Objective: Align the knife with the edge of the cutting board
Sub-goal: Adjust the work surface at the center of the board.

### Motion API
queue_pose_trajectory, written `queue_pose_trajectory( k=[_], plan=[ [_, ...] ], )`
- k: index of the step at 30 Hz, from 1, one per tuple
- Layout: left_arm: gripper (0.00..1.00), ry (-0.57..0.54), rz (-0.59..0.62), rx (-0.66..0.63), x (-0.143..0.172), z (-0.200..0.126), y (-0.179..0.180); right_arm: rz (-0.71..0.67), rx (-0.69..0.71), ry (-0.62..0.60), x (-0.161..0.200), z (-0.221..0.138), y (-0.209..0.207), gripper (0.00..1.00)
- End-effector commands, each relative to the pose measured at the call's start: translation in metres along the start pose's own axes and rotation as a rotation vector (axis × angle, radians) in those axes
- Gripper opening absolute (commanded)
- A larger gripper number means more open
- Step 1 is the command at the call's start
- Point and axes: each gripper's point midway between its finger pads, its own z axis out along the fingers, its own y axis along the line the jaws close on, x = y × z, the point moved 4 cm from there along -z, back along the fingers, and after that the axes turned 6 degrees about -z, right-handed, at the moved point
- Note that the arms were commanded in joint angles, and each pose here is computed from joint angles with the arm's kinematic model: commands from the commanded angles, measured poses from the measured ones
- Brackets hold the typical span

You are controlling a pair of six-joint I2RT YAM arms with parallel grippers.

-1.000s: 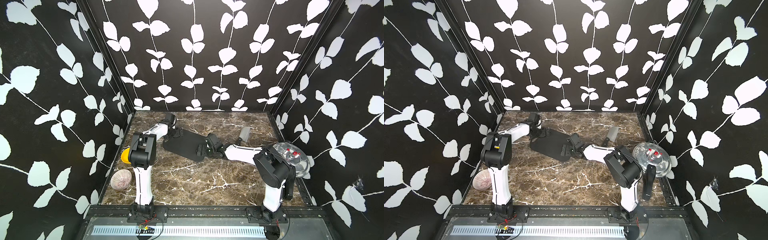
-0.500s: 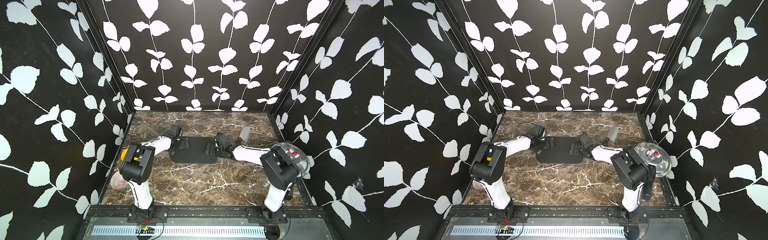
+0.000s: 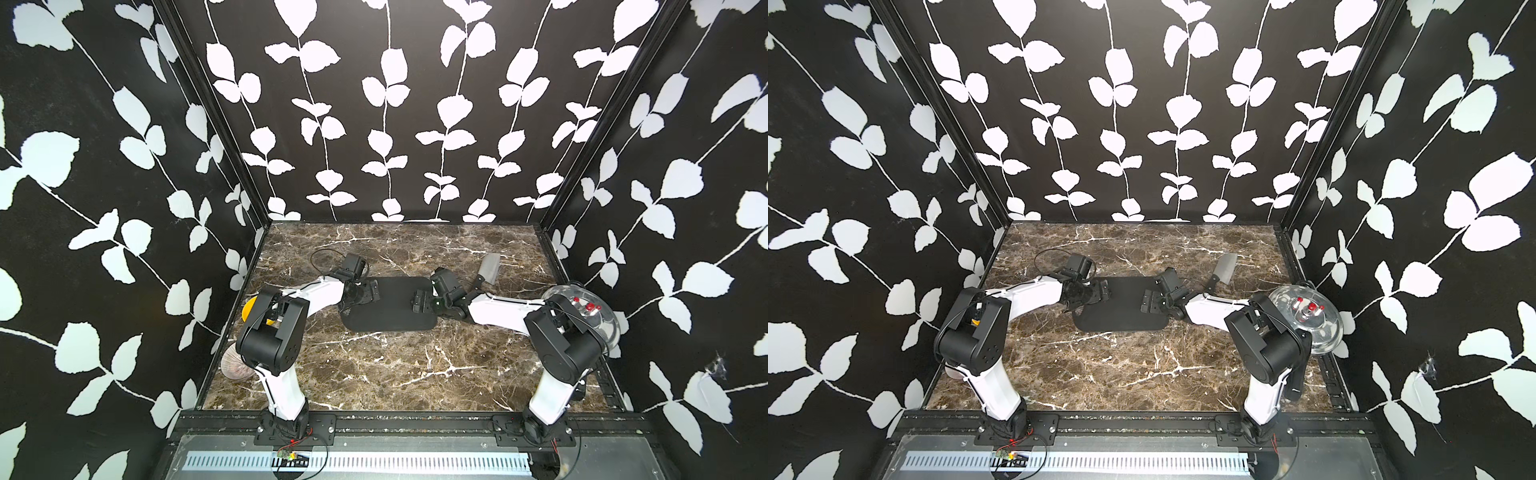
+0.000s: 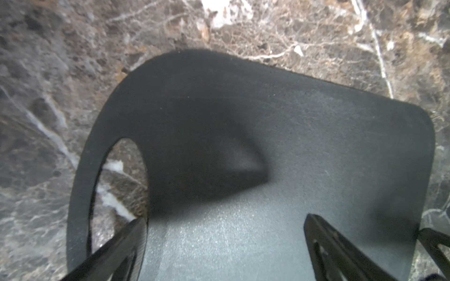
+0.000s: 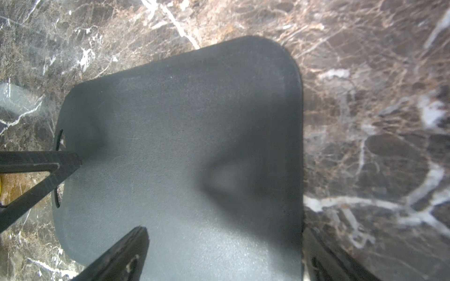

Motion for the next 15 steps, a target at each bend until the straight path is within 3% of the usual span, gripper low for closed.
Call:
queue_pose_trajectory(
  k=[1, 10, 15],
  plan=[
    [0.98, 0.136, 0.010, -0.011, 0.028, 0.006, 0.000, 0.019, -0.060, 0.105, 0.028, 0.000, 0.009, 0.99],
    [0.98, 0.132, 0.009, -0.008, 0.024, 0.006, -0.003, 0.033, -0.051, 0.101, 0.030, -0.002, 0.012, 0.99],
    [0.98, 0.084, 0.016, -0.005, 0.011, -0.008, -0.011, 0.019, 0.079, 0.101, 0.012, -0.017, 0.003, 0.99]
  ],
)
